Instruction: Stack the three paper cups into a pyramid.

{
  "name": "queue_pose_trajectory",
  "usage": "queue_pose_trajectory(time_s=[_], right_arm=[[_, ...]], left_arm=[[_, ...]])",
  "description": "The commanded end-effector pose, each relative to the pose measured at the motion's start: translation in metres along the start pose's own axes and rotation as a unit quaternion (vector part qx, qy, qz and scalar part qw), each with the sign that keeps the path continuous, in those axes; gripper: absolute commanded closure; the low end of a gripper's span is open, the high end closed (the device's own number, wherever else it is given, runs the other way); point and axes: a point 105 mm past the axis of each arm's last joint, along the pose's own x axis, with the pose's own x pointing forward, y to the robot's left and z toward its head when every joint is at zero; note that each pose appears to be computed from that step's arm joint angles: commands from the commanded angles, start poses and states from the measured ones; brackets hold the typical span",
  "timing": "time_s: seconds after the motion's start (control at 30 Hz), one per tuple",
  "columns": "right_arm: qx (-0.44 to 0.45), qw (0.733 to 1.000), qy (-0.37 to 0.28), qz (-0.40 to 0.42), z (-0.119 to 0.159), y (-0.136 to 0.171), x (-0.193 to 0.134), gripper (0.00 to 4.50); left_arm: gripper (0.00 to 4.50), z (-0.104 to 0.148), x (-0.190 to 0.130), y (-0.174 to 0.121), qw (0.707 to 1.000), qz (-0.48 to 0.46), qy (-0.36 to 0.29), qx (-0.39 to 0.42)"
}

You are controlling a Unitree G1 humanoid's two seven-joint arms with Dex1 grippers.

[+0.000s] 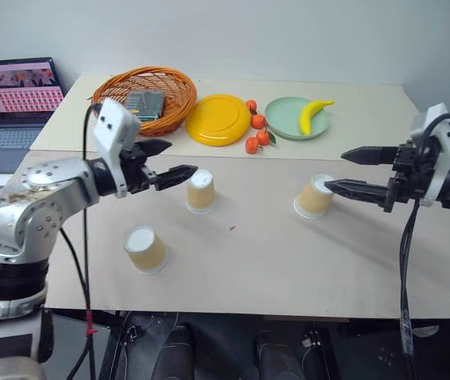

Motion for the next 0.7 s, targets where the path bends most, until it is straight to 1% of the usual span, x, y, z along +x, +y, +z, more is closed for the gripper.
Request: queue_pose_trajectory(time_s=[0.03, 0.1, 0.17, 0.23, 0.33, 0.47, 0.6, 0.63, 0.67, 0.7], right_arm=[[-0.025, 0.999, -0.021, -0.019, 0.013, 0.000, -0.010, 0.07], [-0.026, 0.999, -0.022, -0.021, 0.012, -0.001, -0.010, 0.07], [-0.028, 0.999, -0.026, -0.018, 0.013, -0.004, -0.006, 0.07], [-0.030, 0.999, -0.032, -0.009, 0.016, -0.006, 0.000, 0.07], [-0.035, 0.998, -0.040, 0.015, 0.020, -0.008, 0.012, 0.07], [-0.038, 0.997, -0.048, 0.050, 0.027, -0.007, 0.022, 0.07], [-0.043, 0.995, -0.047, 0.073, 0.029, -0.005, 0.027, 0.07], [-0.043, 0.995, -0.048, 0.077, 0.030, -0.005, 0.028, 0.07], [-0.046, 0.995, -0.048, 0.080, 0.031, -0.006, 0.030, 0.07], [-0.047, 0.994, -0.048, 0.082, 0.031, -0.006, 0.031, 0.07]], left_arm=[[0.00, 0.025, -0.014, 0.009, 0.999, 0.012, -0.038, 0.018], [0.00, 0.033, -0.029, 0.002, 0.997, -0.019, -0.073, 0.015], [0.00, 0.031, -0.045, -0.001, 0.996, -0.024, -0.083, 0.017], [0.00, 0.020, -0.055, -0.002, 0.996, -0.004, -0.077, 0.034], [0.00, 0.001, -0.073, -0.007, 0.994, 0.022, -0.068, 0.086], [0.00, -0.019, -0.092, -0.012, 0.996, 0.016, -0.045, 0.075], [0.00, -0.028, -0.098, -0.014, 0.996, 0.025, -0.045, 0.073], [0.00, -0.031, -0.099, -0.017, 0.997, 0.019, -0.045, 0.060], [0.00, -0.036, -0.099, -0.019, 0.997, 0.023, -0.047, 0.058], [0.00, -0.046, -0.098, -0.023, 0.997, 0.031, -0.048, 0.058]])
